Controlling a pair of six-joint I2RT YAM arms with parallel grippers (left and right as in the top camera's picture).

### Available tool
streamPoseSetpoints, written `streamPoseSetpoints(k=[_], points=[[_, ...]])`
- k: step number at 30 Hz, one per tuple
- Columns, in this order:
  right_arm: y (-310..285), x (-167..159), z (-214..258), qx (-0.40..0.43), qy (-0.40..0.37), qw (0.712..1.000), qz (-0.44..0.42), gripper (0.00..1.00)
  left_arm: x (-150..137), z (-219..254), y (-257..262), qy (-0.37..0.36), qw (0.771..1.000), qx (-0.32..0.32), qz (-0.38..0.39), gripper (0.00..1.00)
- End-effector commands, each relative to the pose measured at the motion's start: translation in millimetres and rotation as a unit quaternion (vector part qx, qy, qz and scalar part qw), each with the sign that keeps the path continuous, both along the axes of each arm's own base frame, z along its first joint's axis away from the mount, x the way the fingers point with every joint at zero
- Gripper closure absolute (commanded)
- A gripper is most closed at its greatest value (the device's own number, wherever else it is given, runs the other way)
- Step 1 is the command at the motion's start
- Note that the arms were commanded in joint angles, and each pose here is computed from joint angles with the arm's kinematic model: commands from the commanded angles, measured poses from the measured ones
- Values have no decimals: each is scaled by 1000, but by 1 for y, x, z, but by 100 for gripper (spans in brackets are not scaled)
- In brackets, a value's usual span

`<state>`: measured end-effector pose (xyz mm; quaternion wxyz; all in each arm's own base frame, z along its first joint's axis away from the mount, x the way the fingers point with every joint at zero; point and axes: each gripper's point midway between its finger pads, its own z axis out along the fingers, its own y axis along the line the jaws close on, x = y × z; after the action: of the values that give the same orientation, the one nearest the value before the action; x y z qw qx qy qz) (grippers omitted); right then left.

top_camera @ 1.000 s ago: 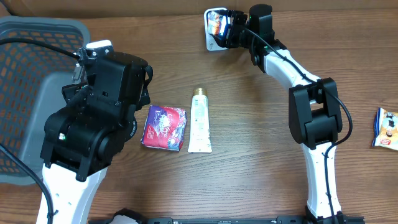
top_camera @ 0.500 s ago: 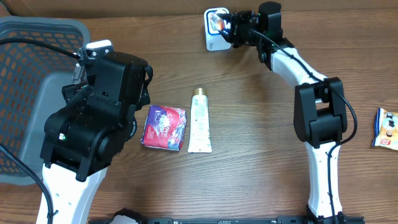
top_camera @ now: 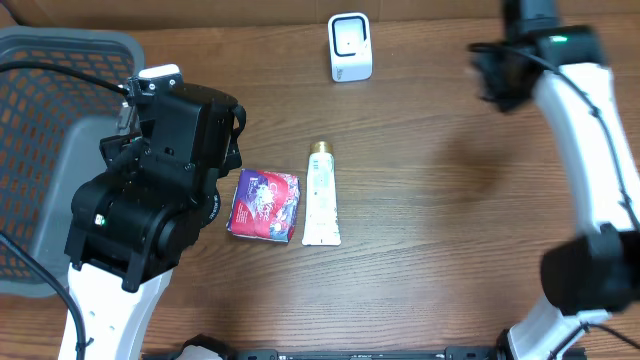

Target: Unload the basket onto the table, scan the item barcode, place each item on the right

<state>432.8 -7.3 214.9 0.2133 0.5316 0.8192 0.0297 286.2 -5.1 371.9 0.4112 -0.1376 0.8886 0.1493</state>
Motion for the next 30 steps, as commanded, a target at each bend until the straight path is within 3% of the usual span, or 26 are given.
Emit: streamPoseSetpoints(k=[1, 7, 10, 11, 12, 13, 14, 15, 19, 23, 26, 28, 30], points=[[-125, -51, 8, -241, 102, 960, -104, 44, 0, 5, 3, -9, 1000, 0, 9, 0], [-228, -124, -57, -212, 216, 929, -211, 44, 0, 5, 3, -9, 1000, -1, 9, 0], [-261, -151, -100, -154, 257, 936, -186, 44, 0, 5, 3, -9, 1000, -1, 9, 0], [-269, -159, -109, -140, 265, 938, -178, 41, 0, 5, 3, -9, 1000, -1, 9, 0], [-277, -168, -117, -126, 271, 939, -171, 30, 0, 5, 3, -9, 1000, -1, 9, 0], [-284, -175, -118, -120, 275, 939, -168, 7, 0, 5, 3, -9, 1000, -1, 9, 0], [-291, -180, -118, -111, 273, 940, -169, 0, 0, 5, 3, -9, 1000, -1, 9, 0], [-295, -181, -115, -94, 256, 945, -177, 0, 0, 5, 3, -9, 1000, -1, 9, 0], [-291, -151, -86, -17, 163, 978, -130, 0, 0, 5, 3, -9, 1000, -1, 9, 0], [-231, -94, -35, 103, 30, 994, 8, 0, 0, 5, 3, -9, 1000, -1, 9, 0], [-161, -62, -11, 180, -39, 971, 155, 0, 0, 5, 3, -9, 1000, -1, 9, 1], [-113, -54, -10, 212, -42, 948, 236, 0, 0, 5, 3, -9, 1000, -1, 9, 0], [-33, -50, -22, 221, -9, 902, 370, 0, 0, 5, 3, -9, 1000, -1, 9, 0]])
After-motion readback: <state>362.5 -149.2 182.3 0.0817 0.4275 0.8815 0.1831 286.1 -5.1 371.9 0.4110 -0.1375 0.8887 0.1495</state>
